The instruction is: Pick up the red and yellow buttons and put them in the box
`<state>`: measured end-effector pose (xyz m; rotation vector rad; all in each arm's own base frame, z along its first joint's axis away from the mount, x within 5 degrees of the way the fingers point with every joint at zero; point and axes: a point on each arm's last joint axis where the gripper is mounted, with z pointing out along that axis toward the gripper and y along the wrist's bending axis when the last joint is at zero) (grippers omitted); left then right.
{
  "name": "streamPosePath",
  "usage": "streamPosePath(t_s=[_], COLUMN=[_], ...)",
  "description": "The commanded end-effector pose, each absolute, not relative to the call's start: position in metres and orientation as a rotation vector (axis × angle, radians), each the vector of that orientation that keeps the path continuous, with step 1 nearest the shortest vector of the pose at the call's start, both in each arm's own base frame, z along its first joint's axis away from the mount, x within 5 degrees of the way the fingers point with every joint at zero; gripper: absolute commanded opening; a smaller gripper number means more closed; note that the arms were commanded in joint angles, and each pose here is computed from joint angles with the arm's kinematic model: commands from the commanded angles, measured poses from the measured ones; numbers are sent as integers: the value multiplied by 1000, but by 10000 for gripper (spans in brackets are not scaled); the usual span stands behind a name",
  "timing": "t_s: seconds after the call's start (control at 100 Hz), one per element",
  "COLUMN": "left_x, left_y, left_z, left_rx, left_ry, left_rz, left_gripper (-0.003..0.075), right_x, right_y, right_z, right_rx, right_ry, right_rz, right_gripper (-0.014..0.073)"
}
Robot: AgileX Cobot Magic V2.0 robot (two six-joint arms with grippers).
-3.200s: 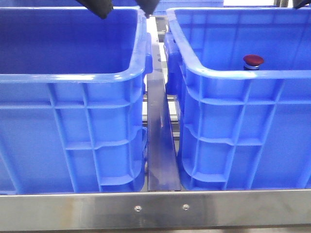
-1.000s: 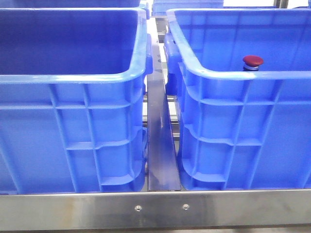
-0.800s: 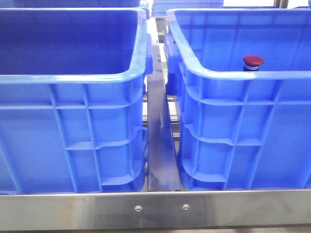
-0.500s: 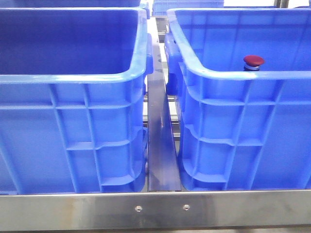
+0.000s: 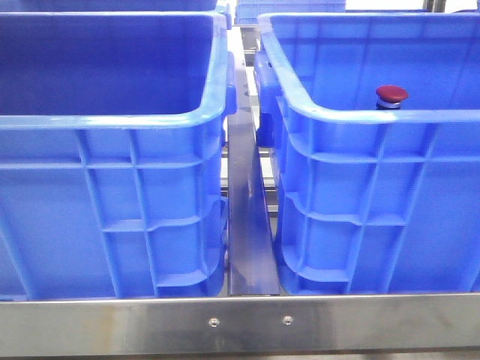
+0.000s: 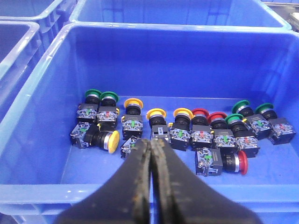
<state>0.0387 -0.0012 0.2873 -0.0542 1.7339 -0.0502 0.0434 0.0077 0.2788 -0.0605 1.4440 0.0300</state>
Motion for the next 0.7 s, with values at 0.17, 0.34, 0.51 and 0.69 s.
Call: streamPosePath(t_s=[0.17, 0.34, 0.51, 0.69], left_x=[39, 41, 41, 49], left_y=[-1, -1, -1, 0], left_z=[302, 297, 287, 260], left_rx=[-53, -51, -53, -61], left_ry=[1645, 1660, 1632, 1503], left_rz=[-51, -45, -47, -48], left_gripper=[-20, -20, -20, -20], right_x=[41, 41, 41, 41], right_y=[5, 5, 5, 5], right_z=[292, 292, 292, 292], right_rx=[-27, -27, -27, -27], right_ry=[1373, 1373, 1373, 1373], right_rz=[4, 4, 4, 4], right_gripper=[-74, -74, -74, -74])
